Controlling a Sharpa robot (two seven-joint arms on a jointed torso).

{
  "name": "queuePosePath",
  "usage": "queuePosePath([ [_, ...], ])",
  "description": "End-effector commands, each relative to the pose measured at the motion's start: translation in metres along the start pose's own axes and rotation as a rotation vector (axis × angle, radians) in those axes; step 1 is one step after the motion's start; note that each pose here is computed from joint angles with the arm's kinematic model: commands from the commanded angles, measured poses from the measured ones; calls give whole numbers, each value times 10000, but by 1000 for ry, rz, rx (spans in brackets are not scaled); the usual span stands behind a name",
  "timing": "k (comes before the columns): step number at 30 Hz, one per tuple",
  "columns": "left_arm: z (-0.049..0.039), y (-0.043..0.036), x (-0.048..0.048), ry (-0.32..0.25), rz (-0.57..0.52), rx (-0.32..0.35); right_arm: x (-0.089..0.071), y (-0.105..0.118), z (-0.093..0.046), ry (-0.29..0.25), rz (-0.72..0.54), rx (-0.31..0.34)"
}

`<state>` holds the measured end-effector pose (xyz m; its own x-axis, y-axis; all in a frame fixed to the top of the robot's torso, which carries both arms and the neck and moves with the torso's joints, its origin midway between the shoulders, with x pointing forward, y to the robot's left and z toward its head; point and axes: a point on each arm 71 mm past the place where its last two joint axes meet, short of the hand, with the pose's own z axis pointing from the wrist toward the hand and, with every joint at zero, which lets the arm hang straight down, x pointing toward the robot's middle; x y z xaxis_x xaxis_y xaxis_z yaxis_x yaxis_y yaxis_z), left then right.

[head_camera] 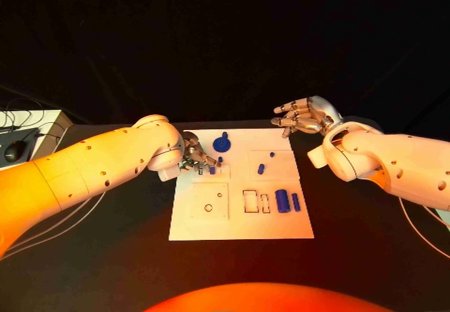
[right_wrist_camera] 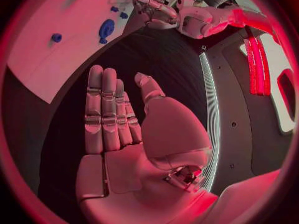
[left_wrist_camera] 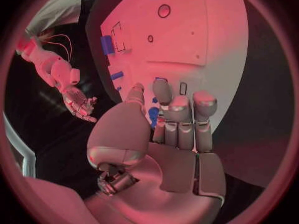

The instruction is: Assemble the parts on the task board

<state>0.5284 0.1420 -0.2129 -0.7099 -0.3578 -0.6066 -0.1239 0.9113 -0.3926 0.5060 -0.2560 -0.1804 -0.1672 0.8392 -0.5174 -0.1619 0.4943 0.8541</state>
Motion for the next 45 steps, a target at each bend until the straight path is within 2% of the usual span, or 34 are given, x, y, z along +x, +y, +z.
queuePosePath([
  [1, 18, -7, 14, -3, 8, 0, 14, 8, -1, 11, -5, -10],
  [8, 40, 11, 12, -8, 8, -12, 15, 7, -3, 11, -5, -10],
  [18, 72, -18, 60, 6, 12, -11, 22, 10, -2, 14, -4, -10],
  [26, 98, 4, 66, 10, 14, -22, 21, 9, -3, 14, -4, -10],
  [45, 98, -22, 102, 27, 28, -16, 25, 10, -2, 16, -3, -10],
])
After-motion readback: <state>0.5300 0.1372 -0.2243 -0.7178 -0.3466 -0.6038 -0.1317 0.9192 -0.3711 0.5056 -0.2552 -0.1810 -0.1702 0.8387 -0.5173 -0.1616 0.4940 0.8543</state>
